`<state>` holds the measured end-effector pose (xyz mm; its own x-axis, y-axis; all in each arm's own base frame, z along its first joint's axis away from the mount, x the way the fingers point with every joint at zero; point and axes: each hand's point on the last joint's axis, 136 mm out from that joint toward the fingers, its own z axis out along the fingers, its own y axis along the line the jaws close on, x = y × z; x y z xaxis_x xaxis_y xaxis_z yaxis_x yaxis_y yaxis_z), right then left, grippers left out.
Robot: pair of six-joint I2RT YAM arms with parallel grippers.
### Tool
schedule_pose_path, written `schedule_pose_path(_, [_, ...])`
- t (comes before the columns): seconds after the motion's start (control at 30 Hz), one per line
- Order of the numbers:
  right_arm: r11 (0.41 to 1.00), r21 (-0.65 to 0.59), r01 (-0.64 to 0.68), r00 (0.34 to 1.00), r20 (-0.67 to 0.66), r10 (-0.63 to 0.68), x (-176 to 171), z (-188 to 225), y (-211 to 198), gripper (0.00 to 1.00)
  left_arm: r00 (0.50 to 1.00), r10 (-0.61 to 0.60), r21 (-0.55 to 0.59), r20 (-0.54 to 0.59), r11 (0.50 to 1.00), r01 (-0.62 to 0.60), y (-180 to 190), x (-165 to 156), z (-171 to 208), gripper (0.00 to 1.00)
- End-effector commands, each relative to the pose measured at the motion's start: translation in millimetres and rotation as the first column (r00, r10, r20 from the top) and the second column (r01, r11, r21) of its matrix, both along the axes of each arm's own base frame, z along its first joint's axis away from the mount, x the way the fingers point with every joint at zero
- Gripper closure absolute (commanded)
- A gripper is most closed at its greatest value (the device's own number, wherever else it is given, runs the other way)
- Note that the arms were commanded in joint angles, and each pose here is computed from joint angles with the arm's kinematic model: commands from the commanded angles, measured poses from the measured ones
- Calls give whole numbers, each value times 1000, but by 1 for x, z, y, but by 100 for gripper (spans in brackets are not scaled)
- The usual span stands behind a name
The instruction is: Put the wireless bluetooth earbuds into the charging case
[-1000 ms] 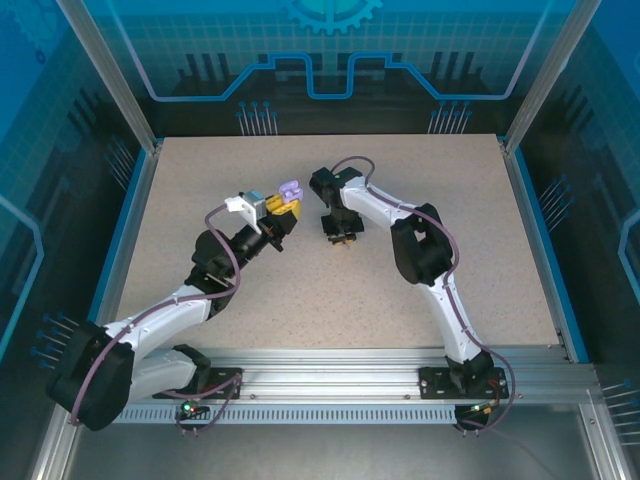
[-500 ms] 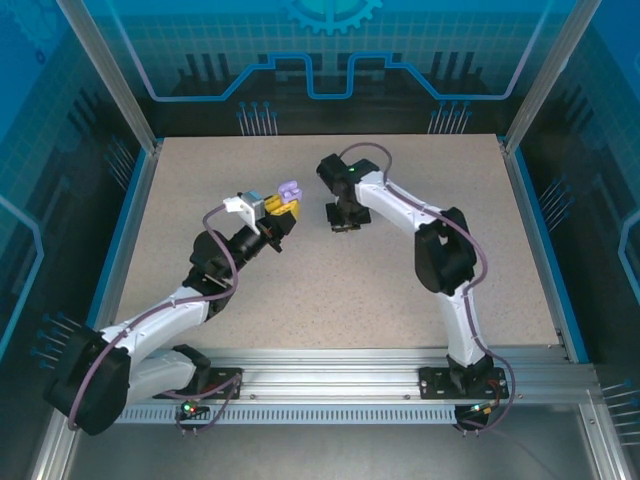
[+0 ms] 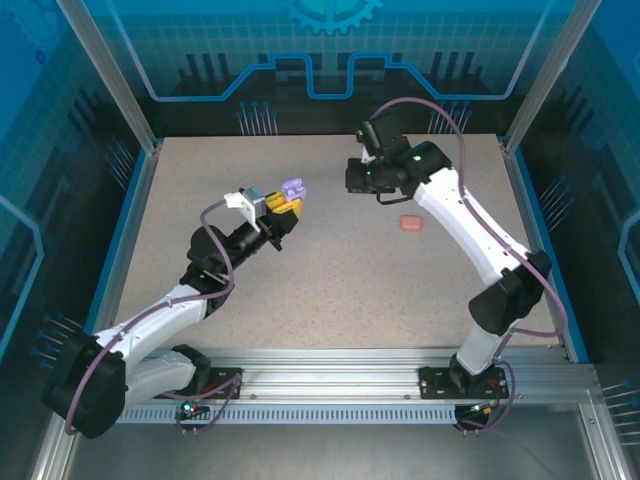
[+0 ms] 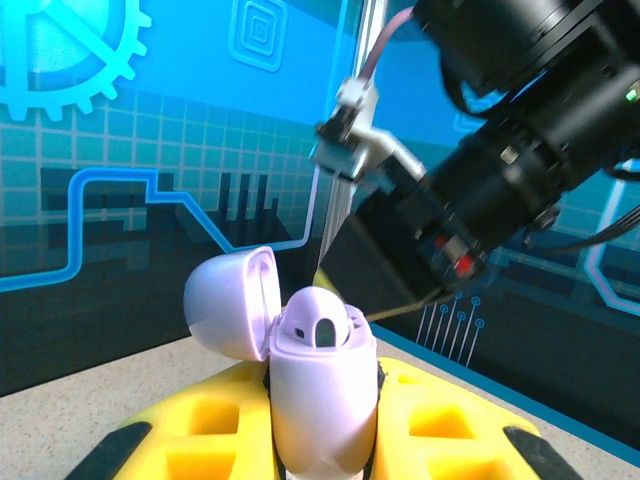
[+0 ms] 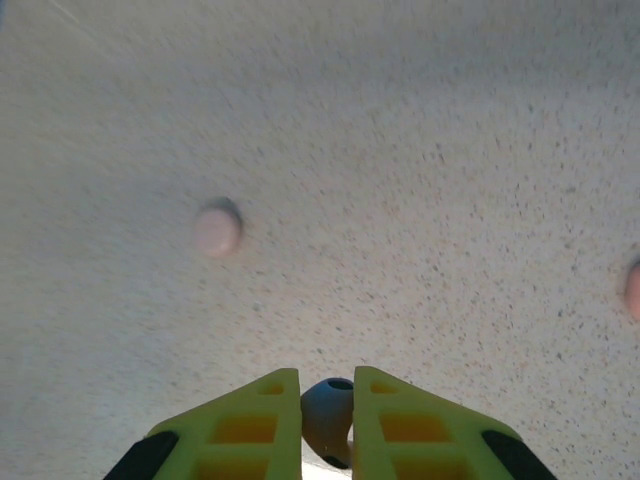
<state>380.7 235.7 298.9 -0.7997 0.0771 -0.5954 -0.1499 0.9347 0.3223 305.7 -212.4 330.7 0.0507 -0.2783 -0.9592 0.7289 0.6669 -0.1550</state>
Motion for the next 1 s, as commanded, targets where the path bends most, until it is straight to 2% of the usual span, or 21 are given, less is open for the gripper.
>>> schedule_pose_path(0.0, [995, 103, -11, 997, 81, 2, -6, 38, 0, 84, 996, -49, 17, 70, 999, 48, -9, -8, 19, 100])
schedule_pose_path(0.23, [971, 226, -75, 980, 198, 29, -27, 93, 2, 84, 986, -117, 76, 123, 991, 108, -33, -21, 21, 100])
schedule_pose_path(0.43, [942, 308, -137, 958, 283, 47, -45, 121, 7, 83, 978, -112, 63, 173, 993, 103, -47, -22, 29, 100])
schedule_pose_path(0.73, [895, 391, -215, 919, 391, 50, -71, 145, 11, 82, 972, -74, 10, 222, 997, 74, -64, -13, 45, 100])
schedule_pose_path(0.97, [879, 411, -242, 913, 404, 63, -84, 146, 15, 82, 970, -61, -11, 235, 998, 66, -73, -3, 50, 100])
